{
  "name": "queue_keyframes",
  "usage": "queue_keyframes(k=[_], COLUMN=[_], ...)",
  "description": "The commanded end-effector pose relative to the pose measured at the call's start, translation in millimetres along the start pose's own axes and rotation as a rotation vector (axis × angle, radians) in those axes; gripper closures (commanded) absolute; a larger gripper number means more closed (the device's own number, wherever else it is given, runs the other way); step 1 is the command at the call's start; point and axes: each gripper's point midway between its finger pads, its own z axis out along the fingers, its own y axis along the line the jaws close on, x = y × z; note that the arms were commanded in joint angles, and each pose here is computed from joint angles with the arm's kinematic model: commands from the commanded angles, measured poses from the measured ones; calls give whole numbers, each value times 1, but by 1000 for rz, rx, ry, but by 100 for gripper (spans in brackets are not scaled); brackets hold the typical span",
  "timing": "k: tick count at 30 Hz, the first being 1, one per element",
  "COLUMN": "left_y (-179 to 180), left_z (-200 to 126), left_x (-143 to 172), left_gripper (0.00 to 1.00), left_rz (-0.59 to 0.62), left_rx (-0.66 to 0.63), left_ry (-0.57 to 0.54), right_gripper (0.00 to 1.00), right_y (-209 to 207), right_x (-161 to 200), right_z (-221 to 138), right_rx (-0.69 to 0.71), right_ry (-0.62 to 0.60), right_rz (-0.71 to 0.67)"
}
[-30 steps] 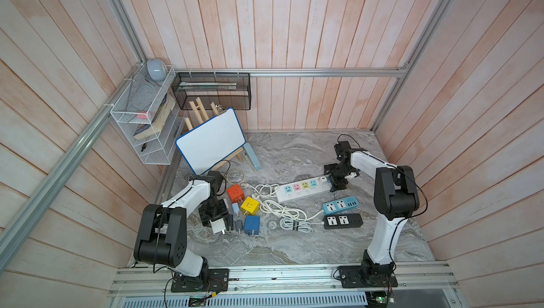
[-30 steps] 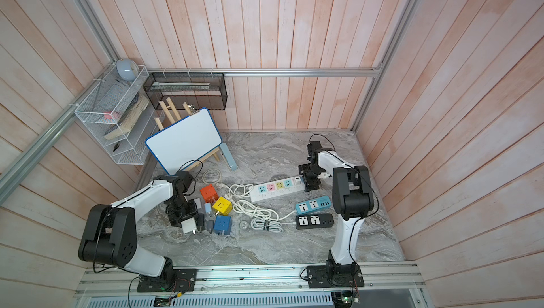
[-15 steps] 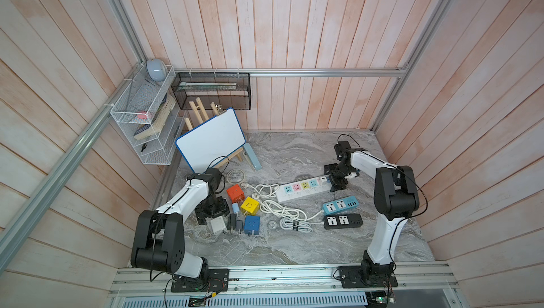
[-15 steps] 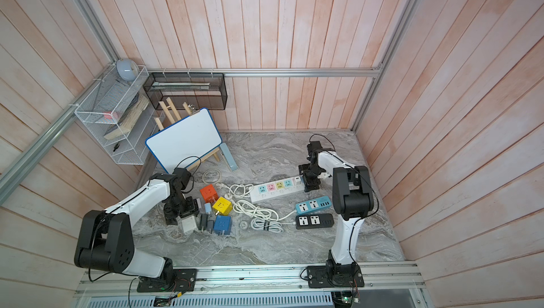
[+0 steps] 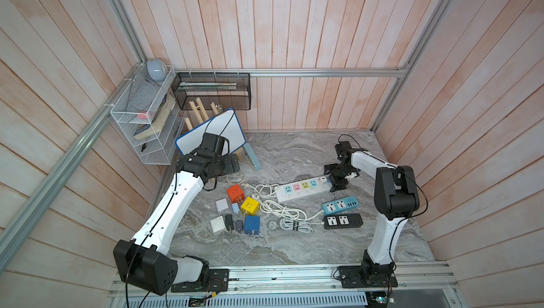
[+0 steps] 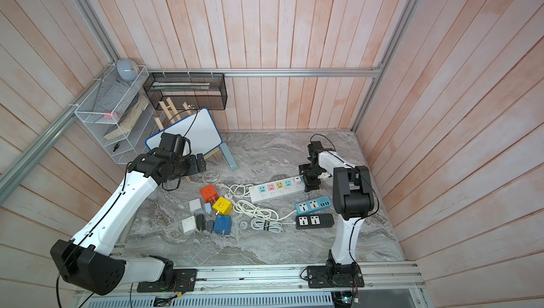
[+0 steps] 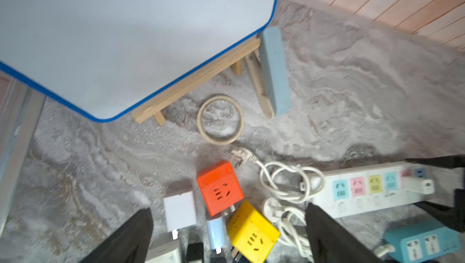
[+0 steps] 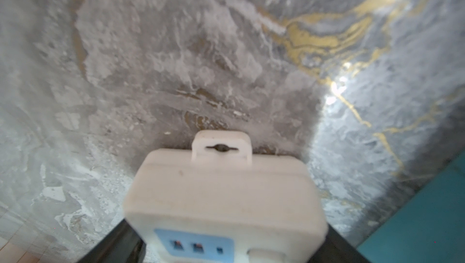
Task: Pull the plug off the socket
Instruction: Remove the plug from the socket.
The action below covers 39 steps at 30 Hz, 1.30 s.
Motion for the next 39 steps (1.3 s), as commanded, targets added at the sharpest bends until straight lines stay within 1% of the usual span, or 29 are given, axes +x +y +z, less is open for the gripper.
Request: queue_keyframes(k=[1,4,7,12,14,15,16,18,19,21,24,25,26,28,29,30,32,33,34,35,36,39], left_y=[-46,-81,-124,-189,-210,-218,-227,-243,-251,-266,-285,-290,-294,-304,-307,-313,-320,-324,-327,-330,-333,-339], left_z=[3,13,21,36,44,50,58,71,78,88,98,100,101,103,103,103,109,114,118,120,123,129], left_x=[-24,-25,-18,9,24,32,42,58,67,81,93,95,98,104,104,107,112,117,121,123,127,137], left_gripper=[0,0,0,0,1,1,2,3,4,5,5,5,5,5,6,6,9,10,11,11,12,12], left_rz=[48,119,234,441,508,537,567,625,674,733,782,789,796,817,823,833,851,863,879,890,904,954], left_rx=[190,269,357,522,581,600,620,639,649,661,683,696,711,757,768,789,807,808,811,812,813,821], left_ry=[-108,-126,-144,-164,-153,-142,-120,-84,-69,-45,-29,-26,-25,-29,-37,-37,-31,-22,-15,-12,-14,-36], right_gripper=[60,45,35,28,23,21,19,18,16,13,9,4,2,2,3,7,21,29,39,45,49,55], right_y=[-8,-8,-11,-14,-18,-20,-21,-23,-24,-25,-24,-23,-22,-23,-23,-23,-26,-28,-30,-32,-33,-34], right_x=[0,-5,-11,-20,-22,-23,-24,-25,-26,-29,-35,-37,-39,-39,-38,-38,-37,-35,-36,-36,-36,-30], right_z=[32,30,29,31,32,32,32,34,34,35,34,34,34,35,36,38,40,41,42,42,43,43], right_rx=[24,16,18,15,34,37,38,43,47,52,65,66,68,80,80,76,81,87,97,103,111,118], right_ry=[37,41,48,74,75,76,78,79,79,78,77,75,76,82,89,93,95,96,95,93,91,93], right_rz=[-3,6,16,23,33,0,1,2,2,3,-9,-18,-24,-32,-35,-32,-24,-23,-19,-22,-24,-34])
